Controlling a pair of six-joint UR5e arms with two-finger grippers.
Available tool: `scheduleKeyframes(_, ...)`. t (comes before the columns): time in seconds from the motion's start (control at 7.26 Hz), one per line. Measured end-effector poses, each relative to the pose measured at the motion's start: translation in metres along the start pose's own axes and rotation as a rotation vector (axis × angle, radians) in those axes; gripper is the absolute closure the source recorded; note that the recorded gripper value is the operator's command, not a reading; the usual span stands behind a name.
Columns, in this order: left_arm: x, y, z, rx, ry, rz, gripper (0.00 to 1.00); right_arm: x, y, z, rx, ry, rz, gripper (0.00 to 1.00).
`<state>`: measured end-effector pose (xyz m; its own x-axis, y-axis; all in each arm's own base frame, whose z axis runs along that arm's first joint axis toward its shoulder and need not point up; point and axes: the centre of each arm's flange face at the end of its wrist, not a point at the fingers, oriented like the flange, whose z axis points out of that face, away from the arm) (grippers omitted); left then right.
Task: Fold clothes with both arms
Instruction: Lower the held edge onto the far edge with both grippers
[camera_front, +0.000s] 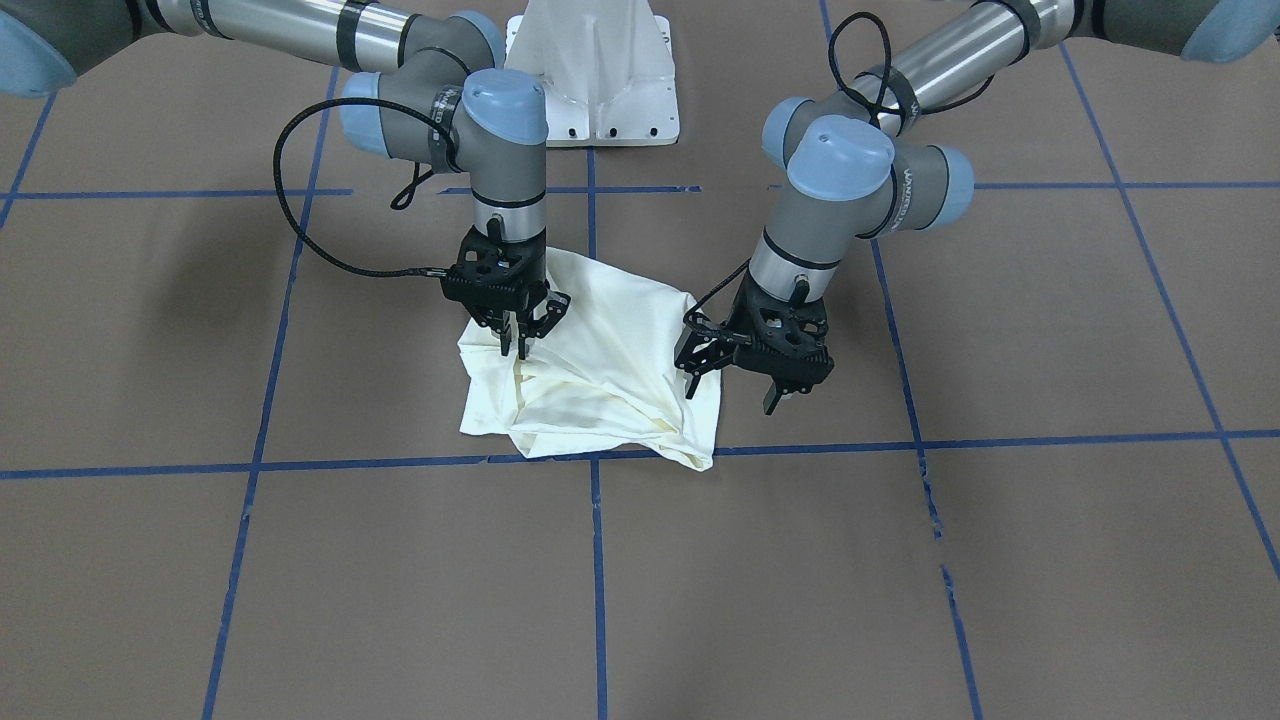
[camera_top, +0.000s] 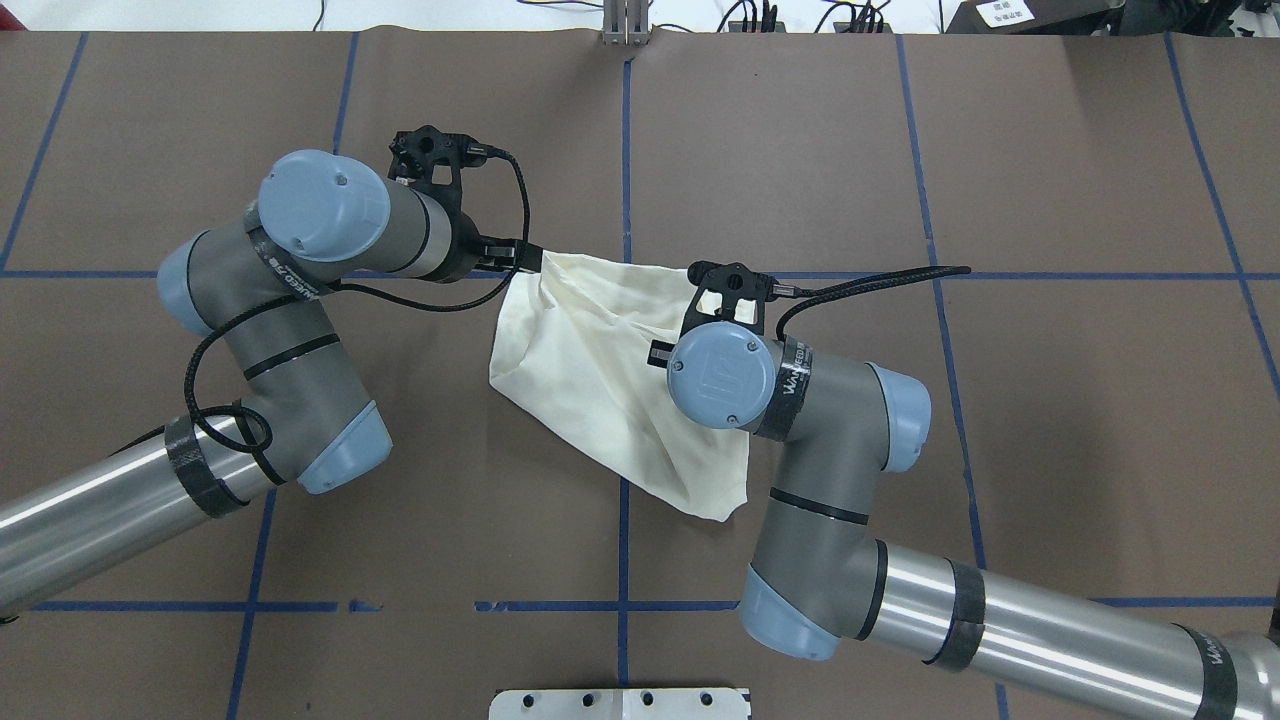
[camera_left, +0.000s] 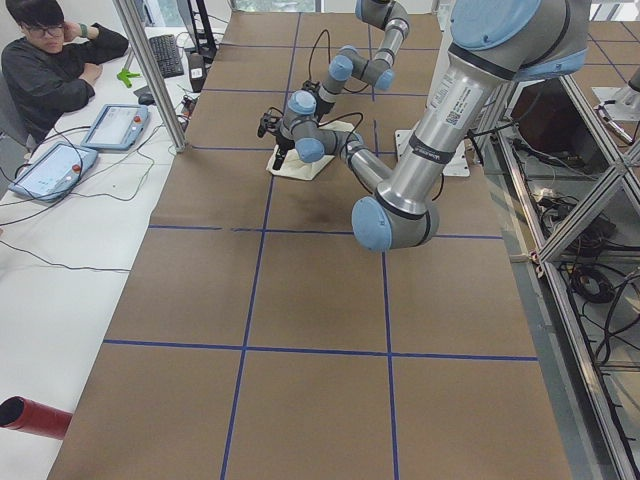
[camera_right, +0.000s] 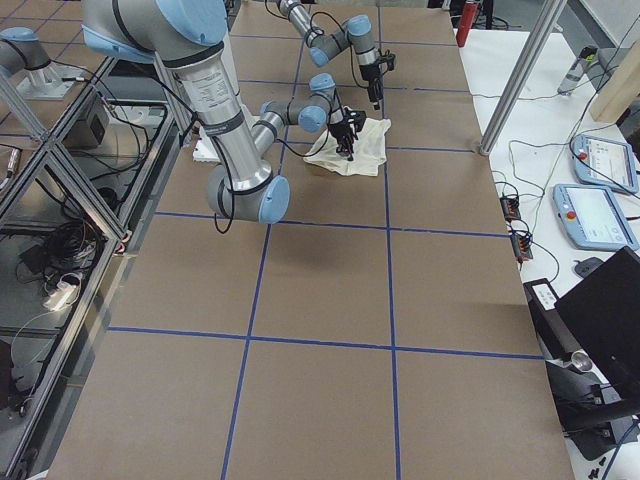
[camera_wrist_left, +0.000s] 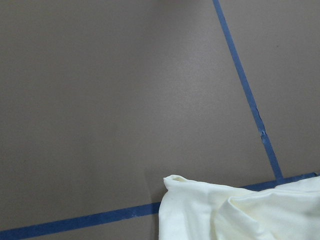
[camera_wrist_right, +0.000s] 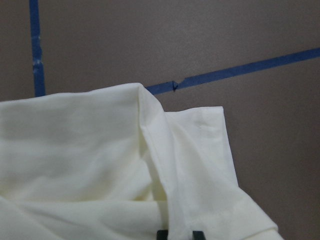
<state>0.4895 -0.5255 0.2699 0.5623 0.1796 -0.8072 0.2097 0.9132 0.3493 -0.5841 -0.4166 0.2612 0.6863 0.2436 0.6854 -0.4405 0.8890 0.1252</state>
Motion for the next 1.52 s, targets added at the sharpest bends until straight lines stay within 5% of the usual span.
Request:
scheduleKeyframes(0.14, 0.000, 0.000, 0.000, 0.000, 0.000, 0.000, 0.00, 0.003, -0.013, 0.001, 0.018, 0.006, -0.039, 1.00)
scheduleKeyframes(0.28, 0.000, 0.000, 0.000, 0.000, -0.001, -0.001, 0.00, 0.009, -0.034, 0.003, 0.040, 0.018, -0.086, 0.03)
scheduleKeyframes(0.69, 0.000, 0.001, 0.000, -0.001, 0.001, -0.002, 0.00, 0.028, -0.098, 0.020, 0.076, 0.016, -0.164, 0.00)
scheduleKeyframes(0.96, 0.000, 0.001, 0.000, -0.001, 0.001, -0.002, 0.00, 0.032, -0.121, 0.009, 0.007, -0.044, -0.206, 0.00)
scheduleKeyframes(1.24, -0.001, 0.002, 0.000, -0.002, -0.001, -0.002, 0.00, 0.023, -0.109, -0.013, -0.038, -0.109, -0.215, 0.06)
scheduleKeyframes(1.52, -0.003, 0.003, 0.002, -0.004, -0.005, -0.003, 0.00, 0.024, -0.067, -0.012, -0.082, -0.143, -0.177, 0.23)
